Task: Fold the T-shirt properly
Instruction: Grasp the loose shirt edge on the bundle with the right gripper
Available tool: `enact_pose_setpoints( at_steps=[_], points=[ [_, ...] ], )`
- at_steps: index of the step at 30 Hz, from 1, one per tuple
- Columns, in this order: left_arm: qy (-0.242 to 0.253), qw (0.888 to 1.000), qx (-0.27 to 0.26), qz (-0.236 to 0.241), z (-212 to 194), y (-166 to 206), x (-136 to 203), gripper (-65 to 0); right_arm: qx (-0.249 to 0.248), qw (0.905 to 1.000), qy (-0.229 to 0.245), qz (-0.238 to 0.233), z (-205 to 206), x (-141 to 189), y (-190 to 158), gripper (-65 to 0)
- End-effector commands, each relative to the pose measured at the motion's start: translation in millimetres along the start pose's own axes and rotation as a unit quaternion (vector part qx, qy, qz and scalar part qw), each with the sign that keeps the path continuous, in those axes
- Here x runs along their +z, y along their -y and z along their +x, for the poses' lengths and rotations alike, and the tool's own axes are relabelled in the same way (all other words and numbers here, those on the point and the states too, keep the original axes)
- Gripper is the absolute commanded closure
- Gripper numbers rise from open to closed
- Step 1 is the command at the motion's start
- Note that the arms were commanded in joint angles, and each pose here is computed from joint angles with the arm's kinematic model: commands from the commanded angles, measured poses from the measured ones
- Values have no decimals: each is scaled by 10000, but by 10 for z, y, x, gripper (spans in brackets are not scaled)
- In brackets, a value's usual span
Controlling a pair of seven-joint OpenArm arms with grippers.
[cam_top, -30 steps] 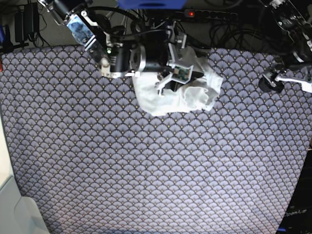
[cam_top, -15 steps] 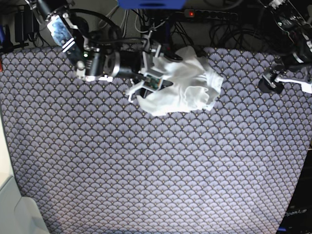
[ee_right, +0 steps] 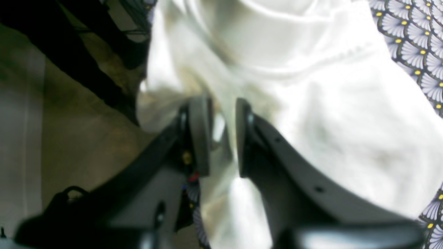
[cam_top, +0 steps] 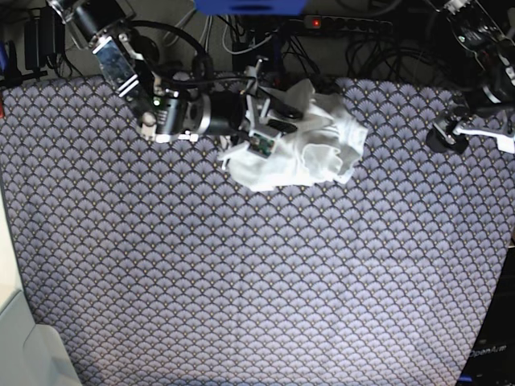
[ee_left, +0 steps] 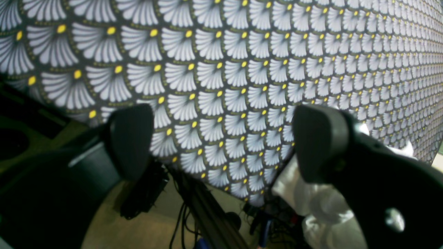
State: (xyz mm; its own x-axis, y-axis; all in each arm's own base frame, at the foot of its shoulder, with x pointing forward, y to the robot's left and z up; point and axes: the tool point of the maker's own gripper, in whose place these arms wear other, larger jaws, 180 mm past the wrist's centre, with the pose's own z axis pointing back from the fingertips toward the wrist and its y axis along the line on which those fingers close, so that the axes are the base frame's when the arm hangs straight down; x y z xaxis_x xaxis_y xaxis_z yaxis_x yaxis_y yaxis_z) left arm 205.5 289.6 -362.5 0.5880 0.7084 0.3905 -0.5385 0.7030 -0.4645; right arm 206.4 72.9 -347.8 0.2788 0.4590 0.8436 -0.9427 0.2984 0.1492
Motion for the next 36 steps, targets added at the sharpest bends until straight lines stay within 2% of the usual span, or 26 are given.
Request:
enact_pose_setpoints(
  at_steps=[1, 17, 21, 36],
  points=[
    [164, 9998, -104, -58, 106, 46, 54, -624, 33, 9994, 340, 19, 193, 7, 13, -84],
    [172, 9998, -99, -72, 110, 57, 50, -624, 215, 9990, 350, 167, 270, -42, -57, -70],
    [183, 9997, -104, -79, 117, 64, 52, -624, 172, 9985, 316, 401, 244, -159, -206, -72],
    [167, 9998, -103, -62, 104, 51, 54, -624, -85, 9960, -292, 844, 16, -710, -163, -74]
  ],
)
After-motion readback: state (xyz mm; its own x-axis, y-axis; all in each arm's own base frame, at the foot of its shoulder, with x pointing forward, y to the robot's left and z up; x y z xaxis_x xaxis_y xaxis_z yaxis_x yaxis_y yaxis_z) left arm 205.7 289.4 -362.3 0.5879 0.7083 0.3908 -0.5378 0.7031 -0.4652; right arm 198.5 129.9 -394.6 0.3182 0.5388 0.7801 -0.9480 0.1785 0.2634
